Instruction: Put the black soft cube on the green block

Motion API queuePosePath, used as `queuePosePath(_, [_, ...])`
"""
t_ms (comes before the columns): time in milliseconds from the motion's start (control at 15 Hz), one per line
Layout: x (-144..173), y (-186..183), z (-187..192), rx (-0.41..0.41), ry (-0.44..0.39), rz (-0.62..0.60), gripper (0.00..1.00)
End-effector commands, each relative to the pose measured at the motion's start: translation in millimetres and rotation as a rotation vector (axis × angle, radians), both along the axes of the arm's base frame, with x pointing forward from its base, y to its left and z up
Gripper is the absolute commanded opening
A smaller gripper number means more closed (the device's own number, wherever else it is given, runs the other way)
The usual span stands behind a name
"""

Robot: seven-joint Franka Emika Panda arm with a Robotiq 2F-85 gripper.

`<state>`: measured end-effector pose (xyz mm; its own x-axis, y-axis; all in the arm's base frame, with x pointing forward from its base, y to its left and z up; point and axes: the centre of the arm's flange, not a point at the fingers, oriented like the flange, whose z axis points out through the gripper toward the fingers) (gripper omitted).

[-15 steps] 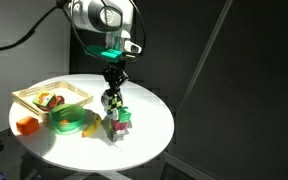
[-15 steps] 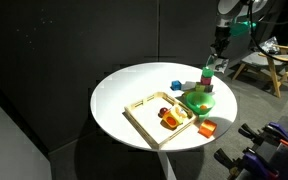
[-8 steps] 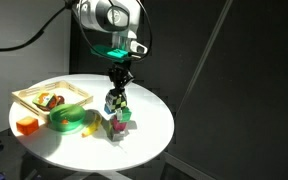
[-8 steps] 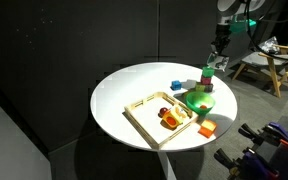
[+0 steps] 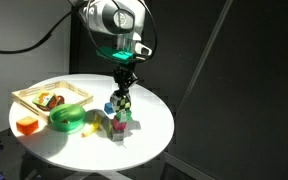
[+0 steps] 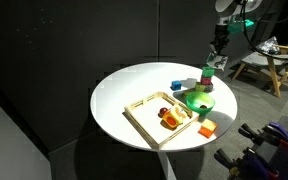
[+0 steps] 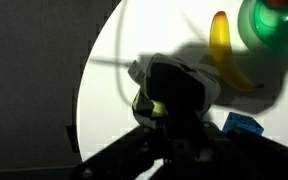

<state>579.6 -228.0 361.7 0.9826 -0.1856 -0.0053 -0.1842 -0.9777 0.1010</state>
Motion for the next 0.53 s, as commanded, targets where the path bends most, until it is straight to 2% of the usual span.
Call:
queuePosePath(0, [15, -7, 2, 0.01, 0.003, -0.038, 0.05])
queuePosePath(467, [26, -9, -5, 0.001, 0.004, -0.057, 0.05])
